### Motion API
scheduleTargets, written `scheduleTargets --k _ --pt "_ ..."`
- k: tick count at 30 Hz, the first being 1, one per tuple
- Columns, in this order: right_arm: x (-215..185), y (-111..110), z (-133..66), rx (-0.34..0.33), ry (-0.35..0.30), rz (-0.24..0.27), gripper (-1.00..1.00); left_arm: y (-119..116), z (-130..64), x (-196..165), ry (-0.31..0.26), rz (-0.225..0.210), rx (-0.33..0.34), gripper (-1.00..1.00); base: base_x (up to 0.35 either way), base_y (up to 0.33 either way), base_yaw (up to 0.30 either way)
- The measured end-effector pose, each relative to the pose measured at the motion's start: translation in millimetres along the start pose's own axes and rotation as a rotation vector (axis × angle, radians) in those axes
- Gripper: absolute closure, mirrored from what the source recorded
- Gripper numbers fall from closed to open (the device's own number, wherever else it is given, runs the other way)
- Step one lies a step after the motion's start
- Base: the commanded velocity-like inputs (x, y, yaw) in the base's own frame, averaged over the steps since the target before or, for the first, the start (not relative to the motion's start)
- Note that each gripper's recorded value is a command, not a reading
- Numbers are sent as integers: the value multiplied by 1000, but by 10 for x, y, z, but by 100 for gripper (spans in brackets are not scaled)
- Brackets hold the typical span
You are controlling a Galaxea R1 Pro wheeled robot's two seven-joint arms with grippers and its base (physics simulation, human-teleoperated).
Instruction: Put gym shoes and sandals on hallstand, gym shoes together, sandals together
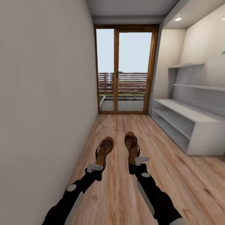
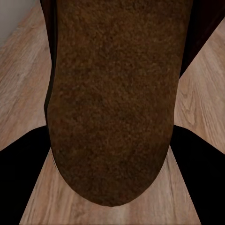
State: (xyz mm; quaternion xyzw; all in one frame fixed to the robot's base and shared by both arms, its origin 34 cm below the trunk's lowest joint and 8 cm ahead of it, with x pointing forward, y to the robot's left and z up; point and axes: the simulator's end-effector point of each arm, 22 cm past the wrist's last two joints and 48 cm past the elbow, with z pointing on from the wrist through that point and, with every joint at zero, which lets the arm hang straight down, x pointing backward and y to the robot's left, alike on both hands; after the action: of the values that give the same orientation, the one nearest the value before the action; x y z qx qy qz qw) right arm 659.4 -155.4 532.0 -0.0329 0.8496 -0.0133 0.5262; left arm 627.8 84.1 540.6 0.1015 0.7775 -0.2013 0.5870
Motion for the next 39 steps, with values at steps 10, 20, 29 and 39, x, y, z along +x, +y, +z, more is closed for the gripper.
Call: scheduleTargets --k 10,20,29,39 --pt "-1 0 0 0 0 0 100 0 0 0 0 0 0 100 349 -1 0" --pt "2 0 0 0 0 0 100 1 0 0 0 0 0 100 349 0 0" --pt "2 0 0 0 0 0 100 1 0 0 0 0 0 100 349 0 0" --pt "2 0 0 0 0 0 100 0 0 0 0 0 0 100 349 0 0"
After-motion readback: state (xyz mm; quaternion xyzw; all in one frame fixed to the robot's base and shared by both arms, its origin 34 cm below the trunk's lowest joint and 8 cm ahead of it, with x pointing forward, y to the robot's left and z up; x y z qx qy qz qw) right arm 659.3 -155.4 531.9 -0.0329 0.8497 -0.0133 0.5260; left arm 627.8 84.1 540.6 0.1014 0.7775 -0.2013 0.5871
